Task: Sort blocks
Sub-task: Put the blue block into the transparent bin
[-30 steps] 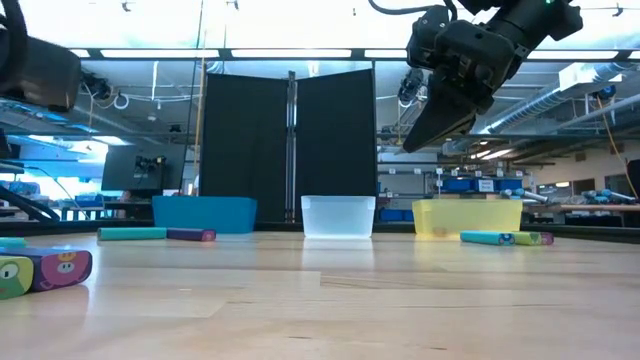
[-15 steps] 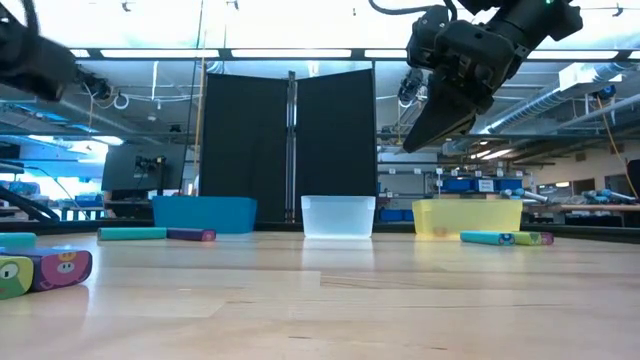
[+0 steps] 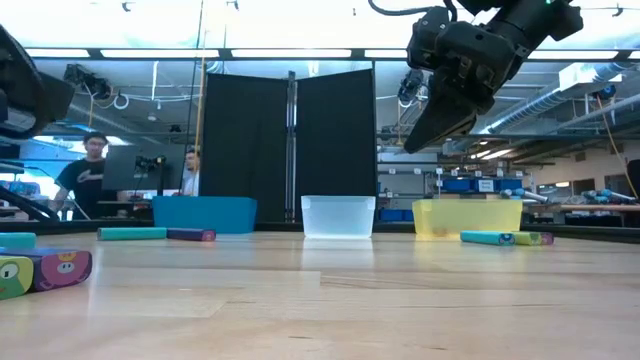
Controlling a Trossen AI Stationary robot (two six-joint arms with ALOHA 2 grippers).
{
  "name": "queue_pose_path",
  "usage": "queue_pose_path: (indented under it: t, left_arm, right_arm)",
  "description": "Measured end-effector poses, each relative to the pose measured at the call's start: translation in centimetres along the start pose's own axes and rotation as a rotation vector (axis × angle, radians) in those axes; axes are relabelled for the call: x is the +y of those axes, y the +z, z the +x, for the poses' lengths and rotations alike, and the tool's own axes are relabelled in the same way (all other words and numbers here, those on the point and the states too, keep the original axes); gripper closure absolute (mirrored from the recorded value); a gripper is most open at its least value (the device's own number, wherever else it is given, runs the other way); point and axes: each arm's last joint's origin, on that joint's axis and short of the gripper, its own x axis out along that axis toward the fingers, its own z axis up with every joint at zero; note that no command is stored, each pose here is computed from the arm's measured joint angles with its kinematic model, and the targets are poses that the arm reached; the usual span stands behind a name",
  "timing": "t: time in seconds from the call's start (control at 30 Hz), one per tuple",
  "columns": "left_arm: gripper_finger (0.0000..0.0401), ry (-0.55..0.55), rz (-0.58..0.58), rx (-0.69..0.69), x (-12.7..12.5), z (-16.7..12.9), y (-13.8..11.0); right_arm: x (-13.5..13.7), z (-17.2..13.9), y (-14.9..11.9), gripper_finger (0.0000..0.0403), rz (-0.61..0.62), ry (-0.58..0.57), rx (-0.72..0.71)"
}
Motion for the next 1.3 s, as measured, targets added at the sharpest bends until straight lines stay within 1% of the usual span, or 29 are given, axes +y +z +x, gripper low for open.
queue_pose_path:
  t: [0.1,0.2,0.37,0.53,0.63,0.83,0.97,1.1,1.2,1.3]
  left_arm:
    - [0.0199,-0.022,-0.009,0.002,0.0,0.5,0.0]
    - [0.0198,-0.072,-0.022,0.014,-0.2,1.2,-0.1]
    - [0.0198,-0.082,-0.032,0.04,0.4,2.3,-0.2]
    - [0.0201,-0.08,-0.03,0.049,0.5,2.5,-0.3]
    - [0.0222,-0.08,-0.009,0.048,0.5,2.6,-0.3]
    - [0.0291,-0.104,0.068,0.05,0.3,2.6,-0.3]
    - [0.0294,-0.115,0.08,0.043,0.1,2.4,-0.3]
    - [0.0294,-0.11,0.111,-0.002,-0.3,1.7,-0.2]
    - [0.0294,-0.187,0.138,-0.077,-1.3,1.0,0.0]
    - [0.0294,-0.253,0.173,-0.16,-1.9,1.1,0.3]
  right_arm:
    - [0.0,0.0,0.0,0.0386,0.0,0.0,0.0]
    - [0.0,0.0,0.0,0.0387,0.0,0.0,0.0]
    - [0.0,0.0,0.0,0.0389,0.0,0.0,0.001]
    - [0.0,0.0,0.0,0.0386,0.0,0.0,0.001]
    - [0.0,0.0,0.0,0.0389,-0.003,0.0,0.0]
    - [0.0,0.0,0.0,0.0386,-0.005,0.0,0.002]
    - [0.1,0.0,0.0,0.0385,-0.011,0.002,0.001]
    - [0.1,0.0,0.0,0.0389,-0.014,0.009,0.005]
    - [0.2,0.0,-0.1,0.0388,-0.048,0.018,0.008]
    - [0.2,0.0,-0.2,0.0387,-0.068,0.019,0.008]
